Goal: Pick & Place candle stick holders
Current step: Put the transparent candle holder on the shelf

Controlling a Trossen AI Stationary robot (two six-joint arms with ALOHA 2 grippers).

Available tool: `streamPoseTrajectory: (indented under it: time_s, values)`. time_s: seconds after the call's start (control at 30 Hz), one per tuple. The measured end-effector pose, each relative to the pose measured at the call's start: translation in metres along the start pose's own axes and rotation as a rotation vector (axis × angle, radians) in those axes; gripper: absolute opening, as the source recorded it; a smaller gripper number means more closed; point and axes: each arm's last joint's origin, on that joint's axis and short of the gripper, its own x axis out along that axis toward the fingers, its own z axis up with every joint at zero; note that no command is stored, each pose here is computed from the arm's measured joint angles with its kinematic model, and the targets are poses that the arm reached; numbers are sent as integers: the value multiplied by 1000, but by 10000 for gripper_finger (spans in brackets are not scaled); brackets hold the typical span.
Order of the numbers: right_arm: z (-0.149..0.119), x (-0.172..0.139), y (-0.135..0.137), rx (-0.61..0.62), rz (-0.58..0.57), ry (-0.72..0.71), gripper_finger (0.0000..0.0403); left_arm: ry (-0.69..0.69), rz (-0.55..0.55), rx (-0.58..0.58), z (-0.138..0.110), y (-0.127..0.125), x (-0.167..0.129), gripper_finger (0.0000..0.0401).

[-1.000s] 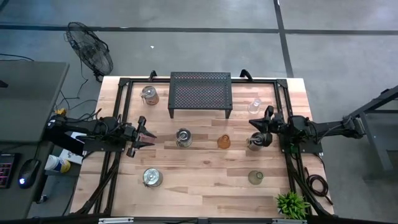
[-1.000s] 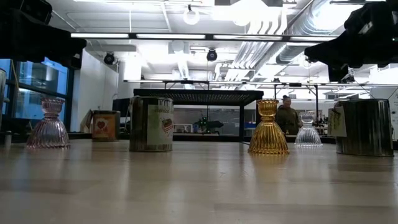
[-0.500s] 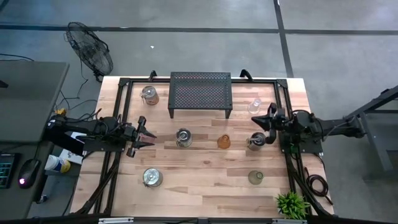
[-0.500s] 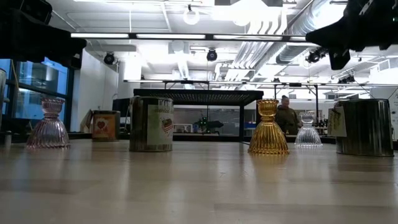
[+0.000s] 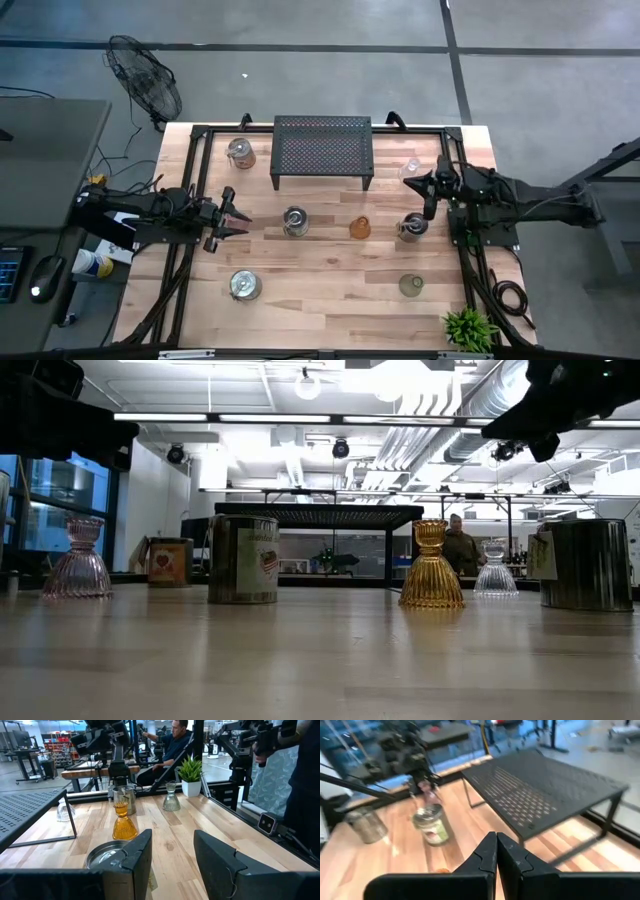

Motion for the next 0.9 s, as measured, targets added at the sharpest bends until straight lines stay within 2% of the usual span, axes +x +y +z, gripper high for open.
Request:
streamPoseTrajectory:
  time_s: [0.47, 0.7, 0.9]
  values:
    - [22, 14, -18, 171, -150, 185, 9, 1, 0, 0, 0, 0, 0, 143]
    - [27, 17, -26, 211, -206, 199, 77, 0, 0, 0, 0, 0, 0, 143]
    - [25, 24, -32, 247, -207, 234, 131, 0, 0, 0, 0, 0, 0, 143]
